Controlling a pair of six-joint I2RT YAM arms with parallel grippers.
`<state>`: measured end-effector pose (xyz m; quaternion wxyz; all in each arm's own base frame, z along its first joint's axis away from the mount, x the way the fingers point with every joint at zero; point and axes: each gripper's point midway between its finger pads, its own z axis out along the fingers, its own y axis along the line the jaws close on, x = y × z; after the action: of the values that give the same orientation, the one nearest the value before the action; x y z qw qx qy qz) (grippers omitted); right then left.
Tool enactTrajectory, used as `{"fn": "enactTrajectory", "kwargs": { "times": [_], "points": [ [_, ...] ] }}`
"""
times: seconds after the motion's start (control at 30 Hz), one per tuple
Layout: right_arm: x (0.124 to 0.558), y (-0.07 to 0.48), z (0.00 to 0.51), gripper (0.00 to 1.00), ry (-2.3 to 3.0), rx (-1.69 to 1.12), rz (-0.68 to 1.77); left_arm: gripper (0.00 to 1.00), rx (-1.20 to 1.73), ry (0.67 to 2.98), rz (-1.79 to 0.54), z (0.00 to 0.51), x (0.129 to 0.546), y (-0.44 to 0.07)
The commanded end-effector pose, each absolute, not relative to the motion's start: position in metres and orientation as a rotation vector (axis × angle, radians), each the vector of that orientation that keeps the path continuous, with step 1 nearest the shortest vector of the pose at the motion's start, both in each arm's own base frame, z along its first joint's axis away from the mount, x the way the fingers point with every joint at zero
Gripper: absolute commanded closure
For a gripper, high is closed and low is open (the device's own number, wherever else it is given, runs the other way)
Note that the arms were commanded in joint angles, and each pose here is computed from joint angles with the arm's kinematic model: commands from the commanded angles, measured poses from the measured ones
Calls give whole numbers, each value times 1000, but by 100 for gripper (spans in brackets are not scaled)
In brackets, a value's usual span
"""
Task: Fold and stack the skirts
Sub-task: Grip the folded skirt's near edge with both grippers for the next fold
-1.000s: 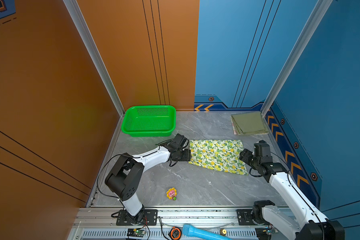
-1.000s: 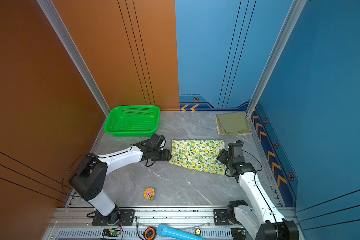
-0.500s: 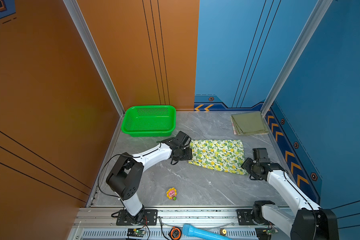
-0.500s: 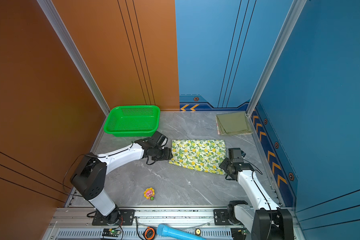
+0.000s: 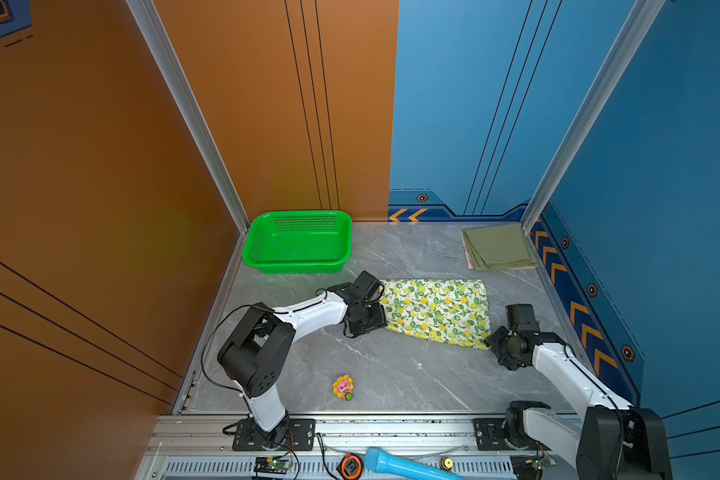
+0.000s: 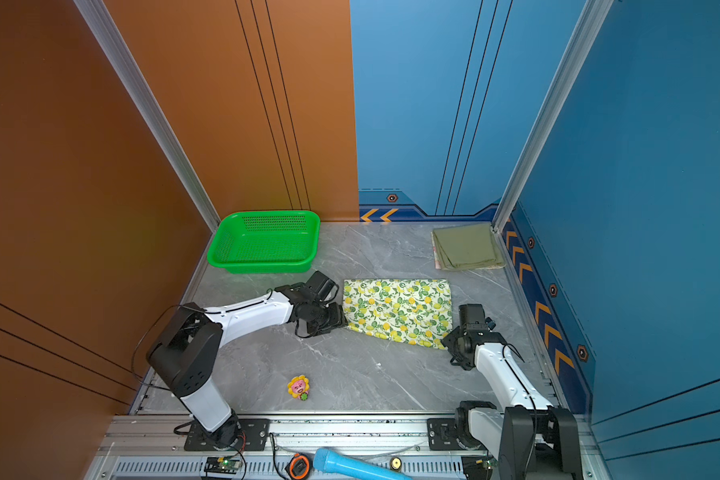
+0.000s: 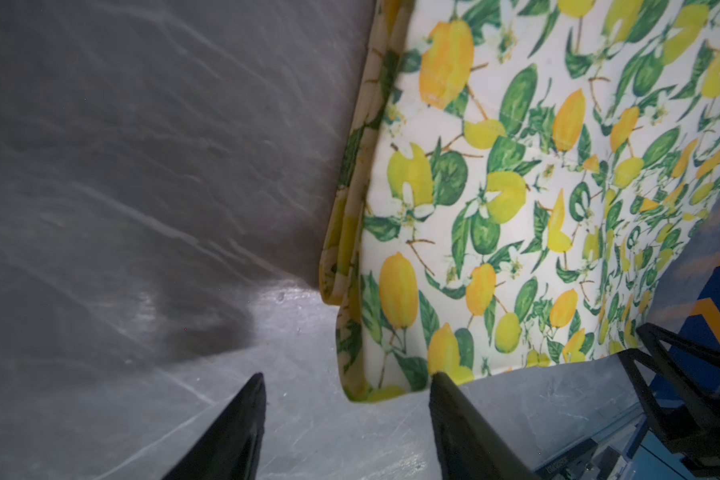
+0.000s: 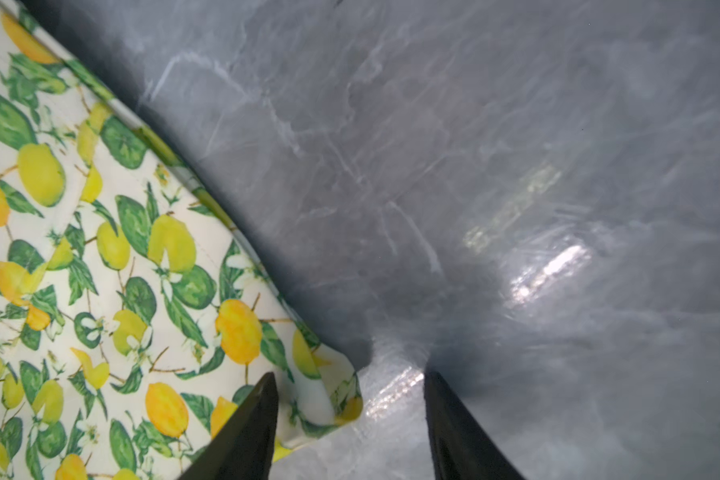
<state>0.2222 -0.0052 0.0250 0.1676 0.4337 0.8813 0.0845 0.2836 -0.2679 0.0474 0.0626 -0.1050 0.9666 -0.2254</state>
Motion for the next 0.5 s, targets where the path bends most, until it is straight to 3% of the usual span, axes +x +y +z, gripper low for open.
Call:
{"fn": "enactTrajectory", "kwargs": {
  "times": [0.0,0.37,0.47],
  "points": [
    [222,-6,20,44,2485,1295,261,38,-446,2921,-778,37,279,-277],
    [224,-5,14,45,2443,1372,335,51,-624,2825,-893,29,298,-288],
    [228,-3,14,50,2428,1392,367,60,-634,2823,-900,29,299,-289]
  ]
}}
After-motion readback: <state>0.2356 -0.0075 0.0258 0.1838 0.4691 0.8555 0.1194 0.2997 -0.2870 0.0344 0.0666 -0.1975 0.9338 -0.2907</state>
